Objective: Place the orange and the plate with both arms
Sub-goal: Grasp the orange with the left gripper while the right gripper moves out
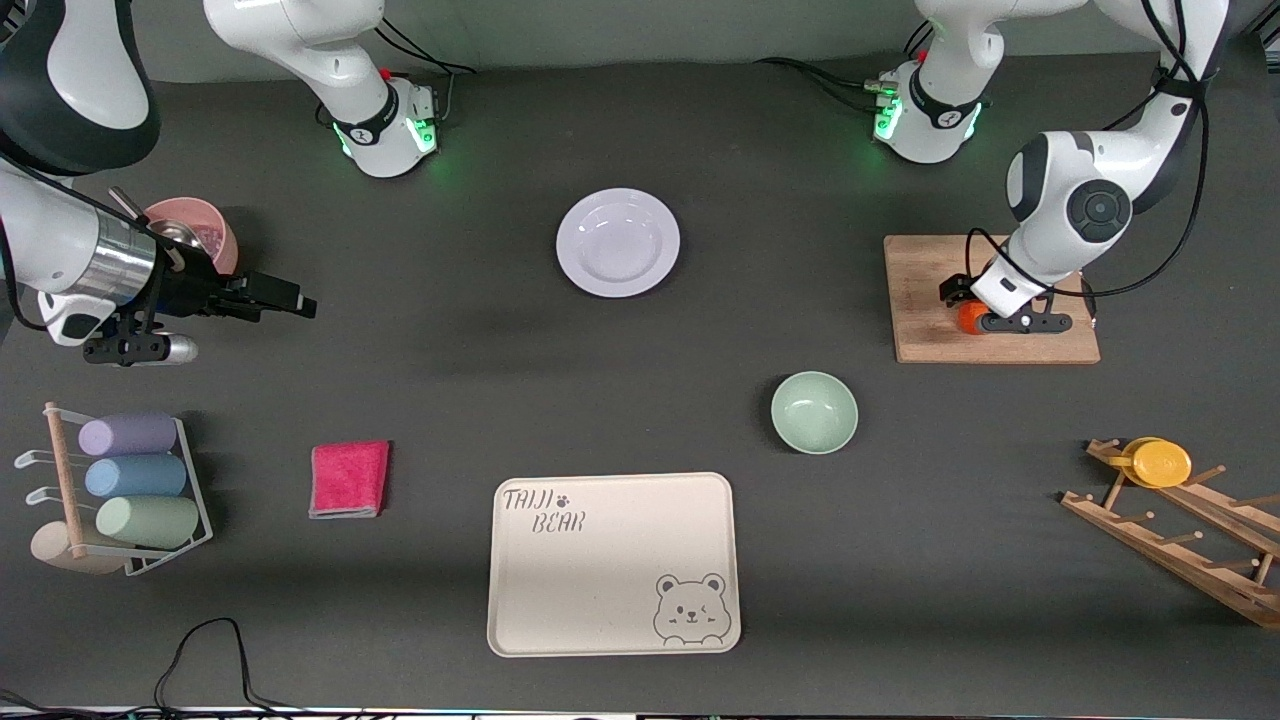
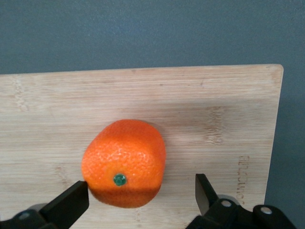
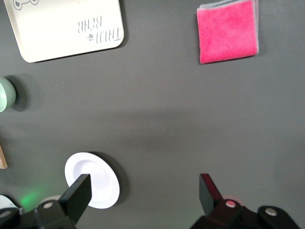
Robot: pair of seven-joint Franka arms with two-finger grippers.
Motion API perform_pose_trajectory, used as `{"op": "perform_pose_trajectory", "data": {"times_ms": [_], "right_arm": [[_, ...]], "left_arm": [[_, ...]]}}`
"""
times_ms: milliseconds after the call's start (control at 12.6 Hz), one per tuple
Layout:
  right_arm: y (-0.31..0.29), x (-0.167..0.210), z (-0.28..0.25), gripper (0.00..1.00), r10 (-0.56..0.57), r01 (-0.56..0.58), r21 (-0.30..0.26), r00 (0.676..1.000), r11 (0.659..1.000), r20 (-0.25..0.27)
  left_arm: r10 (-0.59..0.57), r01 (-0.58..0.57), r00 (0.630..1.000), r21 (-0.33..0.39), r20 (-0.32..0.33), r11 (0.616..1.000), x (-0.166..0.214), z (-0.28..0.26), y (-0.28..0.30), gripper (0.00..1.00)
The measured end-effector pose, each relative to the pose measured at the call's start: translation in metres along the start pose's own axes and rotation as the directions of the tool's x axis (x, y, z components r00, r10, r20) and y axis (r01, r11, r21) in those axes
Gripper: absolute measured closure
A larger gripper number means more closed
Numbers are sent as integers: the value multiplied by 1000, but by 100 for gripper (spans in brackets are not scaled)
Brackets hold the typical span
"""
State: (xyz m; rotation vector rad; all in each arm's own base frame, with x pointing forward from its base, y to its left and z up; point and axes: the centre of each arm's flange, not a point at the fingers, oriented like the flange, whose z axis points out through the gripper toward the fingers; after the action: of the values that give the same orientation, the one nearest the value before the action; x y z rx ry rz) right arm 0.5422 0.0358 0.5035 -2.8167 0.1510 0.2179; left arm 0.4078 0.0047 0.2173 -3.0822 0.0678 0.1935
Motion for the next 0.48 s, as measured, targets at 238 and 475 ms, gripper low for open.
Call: {"op": "perform_pose_trajectory", "data": {"times_ms": [238, 475], "right_arm": [[7, -4, 25, 0, 45, -46, 31, 998, 998, 51], [-18, -11, 59, 0, 103, -107, 50, 992, 993, 79]], "left_arm": [[38, -38, 999, 0, -14, 999, 2, 3, -2, 0], [62, -62, 998, -3, -10, 998, 2, 11, -11, 0]]}}
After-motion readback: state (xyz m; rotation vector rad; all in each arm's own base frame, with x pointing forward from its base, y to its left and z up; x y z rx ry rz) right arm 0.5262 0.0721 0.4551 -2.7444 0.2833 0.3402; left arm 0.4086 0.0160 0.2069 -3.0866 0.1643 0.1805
